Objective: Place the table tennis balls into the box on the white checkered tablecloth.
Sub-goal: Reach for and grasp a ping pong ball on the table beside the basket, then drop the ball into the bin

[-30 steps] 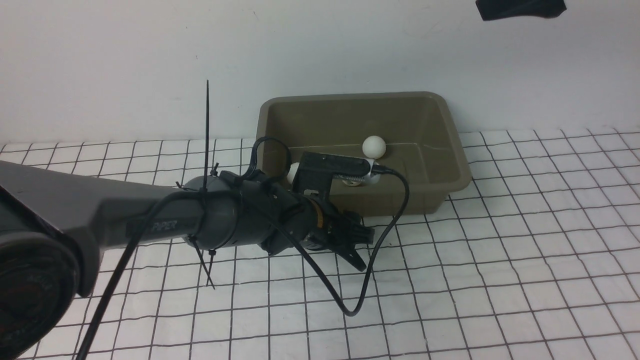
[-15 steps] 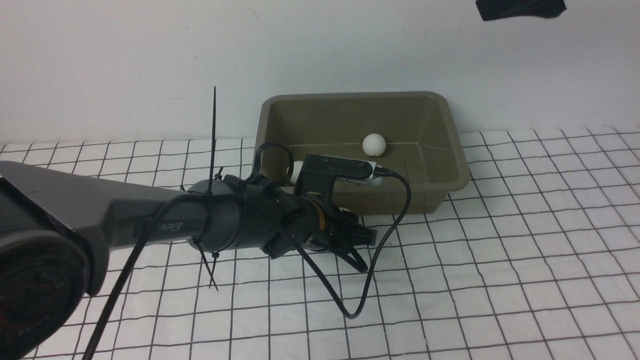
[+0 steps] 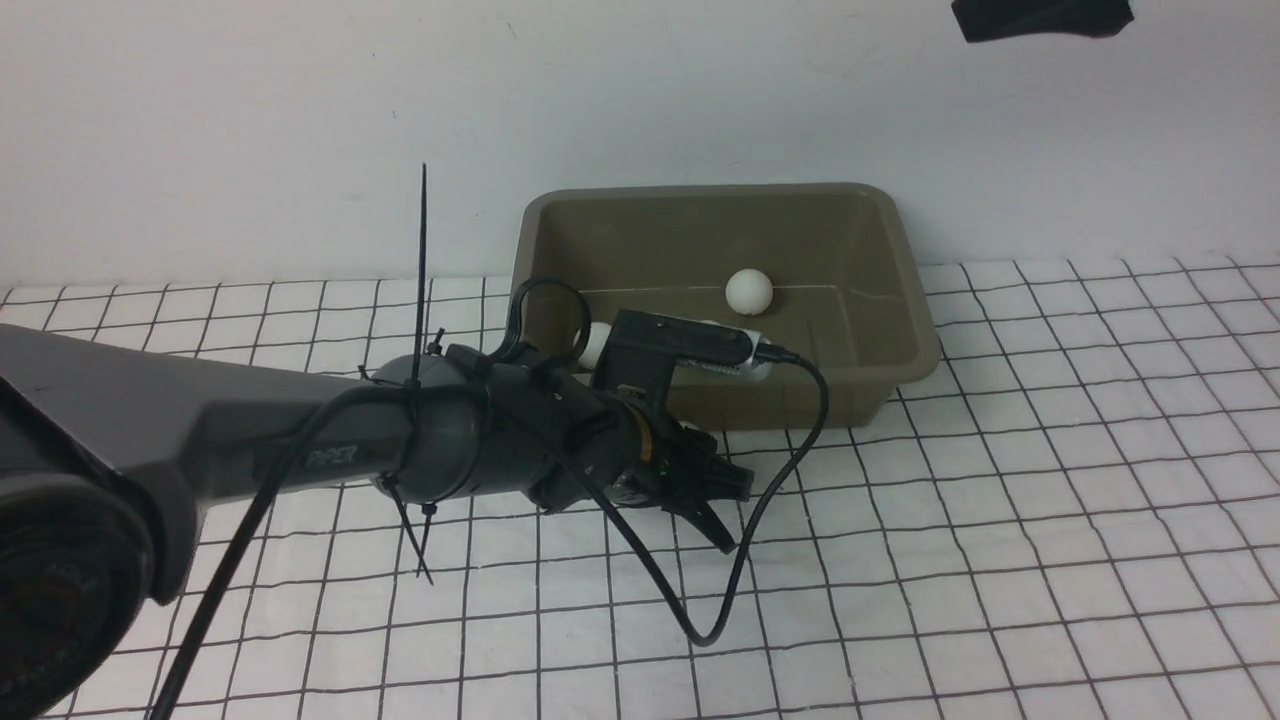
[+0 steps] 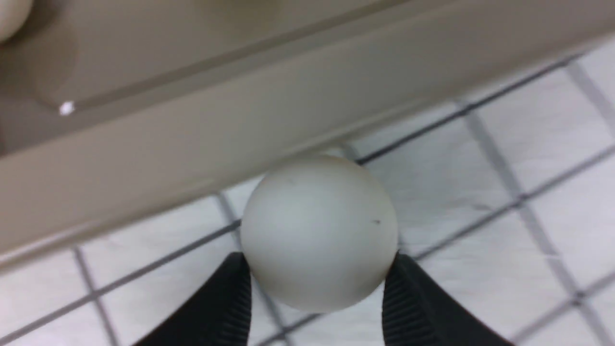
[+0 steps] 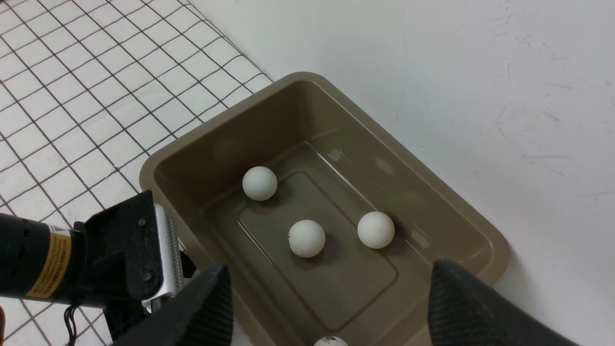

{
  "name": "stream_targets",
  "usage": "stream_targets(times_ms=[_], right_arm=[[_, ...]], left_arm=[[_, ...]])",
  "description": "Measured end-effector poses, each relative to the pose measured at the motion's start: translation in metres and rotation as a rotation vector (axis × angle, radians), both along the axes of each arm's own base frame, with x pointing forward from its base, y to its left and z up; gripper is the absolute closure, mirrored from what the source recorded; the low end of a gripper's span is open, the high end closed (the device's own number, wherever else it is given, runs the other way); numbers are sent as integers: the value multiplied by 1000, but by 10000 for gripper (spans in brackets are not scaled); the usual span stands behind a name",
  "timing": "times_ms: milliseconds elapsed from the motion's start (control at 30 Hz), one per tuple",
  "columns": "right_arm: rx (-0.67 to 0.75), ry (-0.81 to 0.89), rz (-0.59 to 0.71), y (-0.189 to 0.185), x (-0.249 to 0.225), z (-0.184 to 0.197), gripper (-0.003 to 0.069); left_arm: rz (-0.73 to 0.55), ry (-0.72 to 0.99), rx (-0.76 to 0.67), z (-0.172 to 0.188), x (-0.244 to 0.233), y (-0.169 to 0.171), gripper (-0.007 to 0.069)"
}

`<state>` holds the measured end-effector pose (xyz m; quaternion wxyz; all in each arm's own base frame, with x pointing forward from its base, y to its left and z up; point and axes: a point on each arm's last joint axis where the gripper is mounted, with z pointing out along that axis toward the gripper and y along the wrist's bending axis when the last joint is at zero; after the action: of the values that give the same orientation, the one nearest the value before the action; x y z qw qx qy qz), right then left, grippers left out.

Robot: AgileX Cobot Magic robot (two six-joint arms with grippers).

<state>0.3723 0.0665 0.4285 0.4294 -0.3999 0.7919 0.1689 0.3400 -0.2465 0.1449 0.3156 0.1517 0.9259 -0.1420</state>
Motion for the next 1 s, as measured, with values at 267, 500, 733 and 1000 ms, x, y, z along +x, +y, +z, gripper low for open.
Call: stream_targets(times_ms=[267, 500, 733, 1000], right_arm=[[8, -2, 5, 1, 0, 1, 164], [8, -3, 5, 1, 0, 1, 164], [8, -3, 5, 1, 0, 1, 164], [33, -2, 12, 2, -1, 2, 164]], left_arm=[[-67, -13, 28, 23, -20, -15, 309], [-119, -149, -35, 62, -25, -18, 309], [-44, -261, -96, 80, 5, 15, 309], [-20, -457, -96, 88, 46, 68, 309]])
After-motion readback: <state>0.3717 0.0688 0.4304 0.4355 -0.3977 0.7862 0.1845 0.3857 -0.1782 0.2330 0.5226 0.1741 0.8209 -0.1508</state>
